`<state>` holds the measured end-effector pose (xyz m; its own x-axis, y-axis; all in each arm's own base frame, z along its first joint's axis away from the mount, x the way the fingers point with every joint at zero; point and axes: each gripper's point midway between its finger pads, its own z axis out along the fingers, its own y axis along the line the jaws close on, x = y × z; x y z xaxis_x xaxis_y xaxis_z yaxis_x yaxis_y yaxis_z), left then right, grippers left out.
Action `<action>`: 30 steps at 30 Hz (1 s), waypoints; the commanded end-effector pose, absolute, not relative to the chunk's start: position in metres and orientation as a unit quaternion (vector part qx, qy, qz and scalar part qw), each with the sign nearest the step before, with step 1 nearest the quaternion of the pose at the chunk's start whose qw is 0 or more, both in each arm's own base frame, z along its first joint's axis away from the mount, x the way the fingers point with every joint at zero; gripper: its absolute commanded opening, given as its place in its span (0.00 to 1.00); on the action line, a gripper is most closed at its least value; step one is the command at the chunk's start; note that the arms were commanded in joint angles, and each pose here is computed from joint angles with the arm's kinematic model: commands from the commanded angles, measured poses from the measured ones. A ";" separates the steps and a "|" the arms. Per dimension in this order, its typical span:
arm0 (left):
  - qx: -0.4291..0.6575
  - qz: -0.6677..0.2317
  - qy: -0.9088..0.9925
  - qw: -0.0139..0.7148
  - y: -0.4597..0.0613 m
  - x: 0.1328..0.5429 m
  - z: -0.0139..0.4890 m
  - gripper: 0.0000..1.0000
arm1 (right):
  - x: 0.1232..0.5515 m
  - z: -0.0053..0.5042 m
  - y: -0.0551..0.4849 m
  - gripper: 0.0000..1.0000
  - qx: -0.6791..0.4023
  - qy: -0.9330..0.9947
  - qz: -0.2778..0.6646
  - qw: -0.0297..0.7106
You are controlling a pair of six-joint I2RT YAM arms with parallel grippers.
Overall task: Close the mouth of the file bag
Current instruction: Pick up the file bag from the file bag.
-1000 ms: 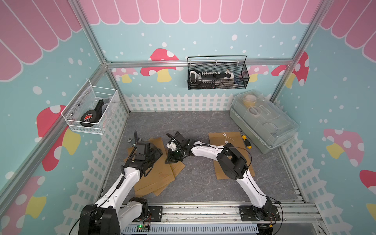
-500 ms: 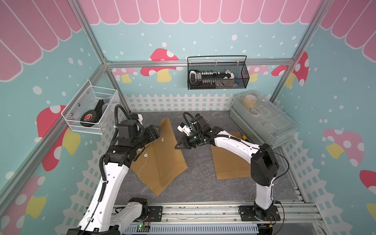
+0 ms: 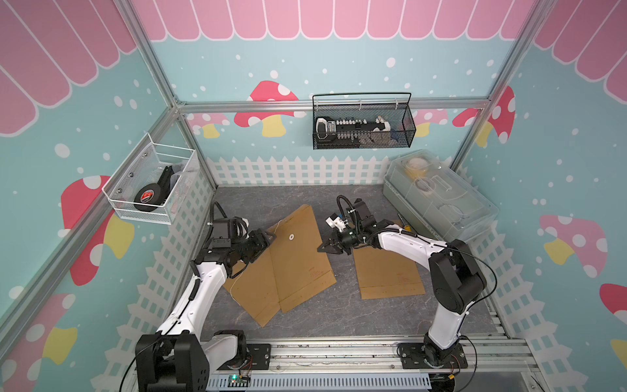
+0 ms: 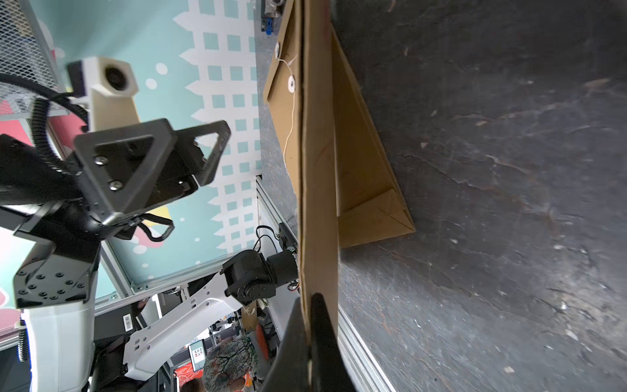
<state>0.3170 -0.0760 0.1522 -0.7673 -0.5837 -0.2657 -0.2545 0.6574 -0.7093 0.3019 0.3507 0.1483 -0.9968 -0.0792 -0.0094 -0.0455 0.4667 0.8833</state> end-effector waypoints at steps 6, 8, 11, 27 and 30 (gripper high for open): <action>-0.234 -0.276 0.910 0.205 -0.088 0.299 0.094 0.74 | 0.328 0.175 0.343 0.00 -0.056 -0.811 -0.583 0.004; -0.239 -0.249 0.918 0.195 -0.083 0.293 0.077 0.75 | 0.328 0.172 0.343 0.00 -0.068 -0.808 -0.585 0.006; -0.242 -0.258 0.918 0.182 -0.090 0.292 0.063 0.77 | 0.328 0.165 0.342 0.00 -0.077 -0.808 -0.584 0.008; -0.263 -0.410 0.858 0.162 -0.130 0.300 0.071 0.72 | 0.315 0.123 0.331 0.16 -0.051 -0.838 -0.543 0.005; -0.259 -0.416 0.857 0.159 -0.132 0.297 0.073 0.71 | 0.316 0.118 0.329 0.23 -0.030 -0.849 -0.527 -0.008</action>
<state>0.2968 -0.1227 0.0596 -0.8030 -0.5927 -0.0628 -0.3538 0.5588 -0.7501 0.3173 0.3292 0.1201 -0.9920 0.0972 0.0805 0.1131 0.4015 0.9089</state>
